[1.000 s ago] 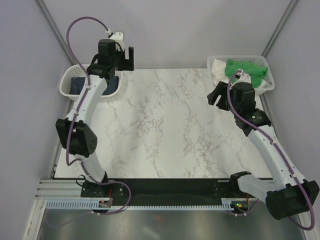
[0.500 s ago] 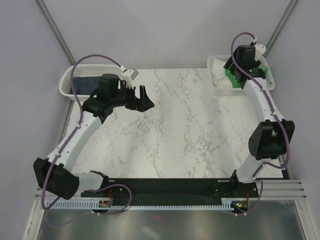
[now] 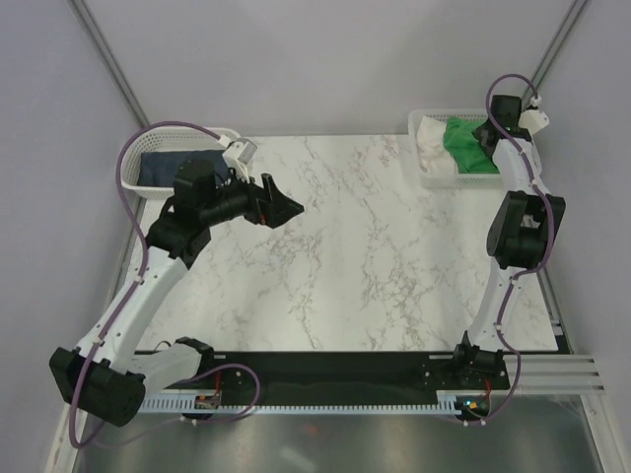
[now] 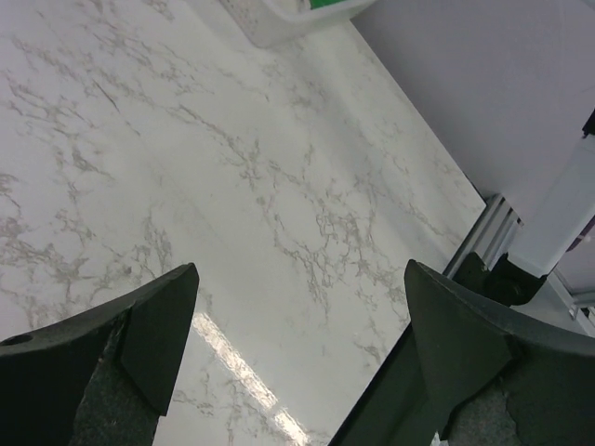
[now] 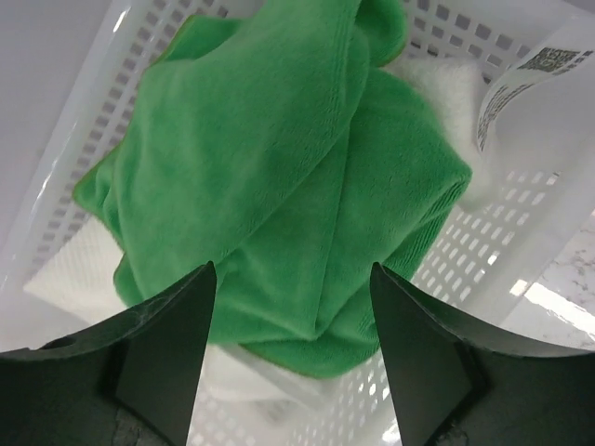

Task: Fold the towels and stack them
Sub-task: Grab crumpled towel, then move the towel to the center of the board, then flatten out the crumpled towel

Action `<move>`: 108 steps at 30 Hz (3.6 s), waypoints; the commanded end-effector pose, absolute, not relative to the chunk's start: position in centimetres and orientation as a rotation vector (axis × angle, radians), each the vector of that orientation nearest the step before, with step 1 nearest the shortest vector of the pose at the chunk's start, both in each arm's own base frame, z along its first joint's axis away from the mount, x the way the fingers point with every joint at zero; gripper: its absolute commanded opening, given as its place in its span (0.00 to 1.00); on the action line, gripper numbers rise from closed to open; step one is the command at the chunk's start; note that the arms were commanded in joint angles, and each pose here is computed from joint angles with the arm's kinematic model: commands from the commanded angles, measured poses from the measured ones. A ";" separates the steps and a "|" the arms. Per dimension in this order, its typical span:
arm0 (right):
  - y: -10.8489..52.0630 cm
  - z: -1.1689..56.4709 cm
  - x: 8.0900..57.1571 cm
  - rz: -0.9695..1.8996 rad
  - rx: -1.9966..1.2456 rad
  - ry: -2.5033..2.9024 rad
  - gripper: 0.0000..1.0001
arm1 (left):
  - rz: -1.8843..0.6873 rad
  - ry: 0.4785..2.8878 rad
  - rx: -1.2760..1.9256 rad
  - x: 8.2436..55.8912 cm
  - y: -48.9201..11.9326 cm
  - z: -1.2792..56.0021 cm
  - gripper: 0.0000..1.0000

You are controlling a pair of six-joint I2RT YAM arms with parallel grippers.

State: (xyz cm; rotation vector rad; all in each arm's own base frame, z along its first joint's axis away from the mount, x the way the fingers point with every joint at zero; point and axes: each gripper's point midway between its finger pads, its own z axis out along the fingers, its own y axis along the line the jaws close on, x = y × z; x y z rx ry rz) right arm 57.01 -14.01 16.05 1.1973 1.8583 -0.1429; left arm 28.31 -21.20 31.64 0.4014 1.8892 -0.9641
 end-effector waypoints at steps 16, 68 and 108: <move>-18.4 16.4 62.5 0.028 1.214 1.647 0.27 | -1.014 1.814 0.419 27.4 -21.4 30.5 0.95; 12.5 12.7 36.9 0.302 0.326 2.387 0.61 | -0.874 2.317 0.055 31.3 -20.2 17.8 0.85; 21.3 45.1 29.6 1.023 -0.674 1.602 0.00 | -1.112 1.708 0.758 32.7 -26.0 31.7 0.86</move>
